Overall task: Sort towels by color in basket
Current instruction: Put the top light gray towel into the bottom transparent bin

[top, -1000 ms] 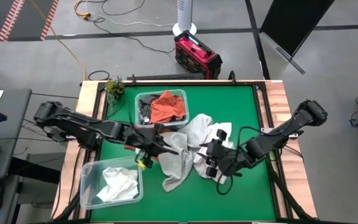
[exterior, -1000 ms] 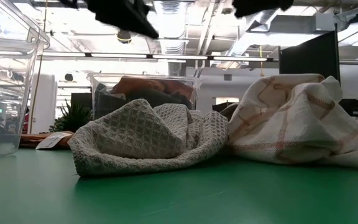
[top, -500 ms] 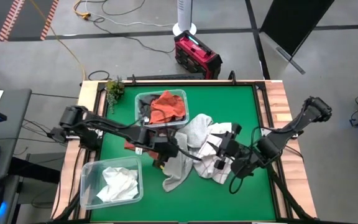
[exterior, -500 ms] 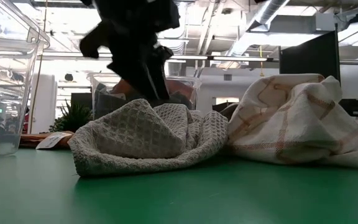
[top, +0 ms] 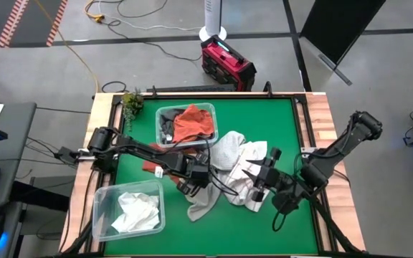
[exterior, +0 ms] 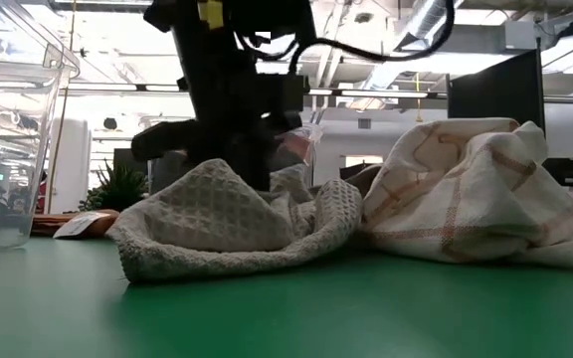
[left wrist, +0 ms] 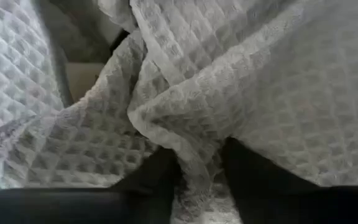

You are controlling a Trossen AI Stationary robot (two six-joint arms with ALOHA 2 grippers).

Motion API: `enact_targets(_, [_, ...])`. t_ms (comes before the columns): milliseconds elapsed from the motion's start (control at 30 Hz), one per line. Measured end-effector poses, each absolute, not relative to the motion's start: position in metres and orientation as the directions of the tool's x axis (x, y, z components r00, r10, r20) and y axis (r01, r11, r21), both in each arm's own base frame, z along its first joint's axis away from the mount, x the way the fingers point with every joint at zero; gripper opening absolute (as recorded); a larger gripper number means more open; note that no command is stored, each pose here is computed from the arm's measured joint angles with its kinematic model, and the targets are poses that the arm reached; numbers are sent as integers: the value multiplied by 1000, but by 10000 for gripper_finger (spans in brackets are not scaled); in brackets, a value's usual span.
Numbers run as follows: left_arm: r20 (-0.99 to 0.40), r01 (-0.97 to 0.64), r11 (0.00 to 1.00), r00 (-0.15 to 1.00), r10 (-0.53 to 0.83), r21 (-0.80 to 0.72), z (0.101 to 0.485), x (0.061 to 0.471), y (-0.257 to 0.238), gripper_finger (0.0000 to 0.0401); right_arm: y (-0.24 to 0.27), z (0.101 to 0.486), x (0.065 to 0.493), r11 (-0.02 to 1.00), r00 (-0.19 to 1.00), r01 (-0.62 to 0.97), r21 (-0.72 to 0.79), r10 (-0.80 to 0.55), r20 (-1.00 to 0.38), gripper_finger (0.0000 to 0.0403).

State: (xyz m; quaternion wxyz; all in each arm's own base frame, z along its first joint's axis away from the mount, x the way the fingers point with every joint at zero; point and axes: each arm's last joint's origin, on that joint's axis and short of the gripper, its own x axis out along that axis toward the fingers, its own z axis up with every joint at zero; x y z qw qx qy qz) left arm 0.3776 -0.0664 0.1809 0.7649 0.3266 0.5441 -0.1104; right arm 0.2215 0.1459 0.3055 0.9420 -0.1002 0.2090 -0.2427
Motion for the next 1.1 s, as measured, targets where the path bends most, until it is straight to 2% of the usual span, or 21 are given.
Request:
enact_targets(67, [-897, 530, 753, 403, 180, 389, 187, 376, -69, 44, 145, 306, 222, 857, 791, 424, -293, -508, -339, 187])
enact_targets(133, [-894, 524, 762, 419, 159, 381, 200, 373, -71, 15, 144, 306, 223, 854, 789, 429, -294, -513, -339, 187])
enact_targets(300, [-851, 457, 805, 514, 108, 378, 254, 357, -67, 4, 144, 306, 223, 855, 790, 429, -292, -512, -338, 187])
enact_targets(467, [-770, 452, 830, 637, -43, 328, 327, 312, -62, 4, 144, 306, 222, 855, 790, 426, -294, -510, -339, 187])
enact_targets(600, [-630, 493, 841, 731, -261, 224, 382, 262, -57, 4, 144, 306, 222, 855, 790, 426, -295, -510, -339, 187])
enact_targets(733, [-419, 558, 818, 782, -462, 141, 427, 208, -52, 4, 143, 306, 223, 853, 787, 431, -295, -515, -339, 187])
enact_targets(900, [-239, 575, 816, 803, -546, 67, 458, 151, -42, 4, 139, 306, 226, 845, 778, 447, -295, -530, -339, 187])
enact_targets(1100, [-240, 557, 825, 791, -563, -99, 460, 101, -33, 4, 136, 307, 229, 840, 773, 465, -279, -539, -334, 187])
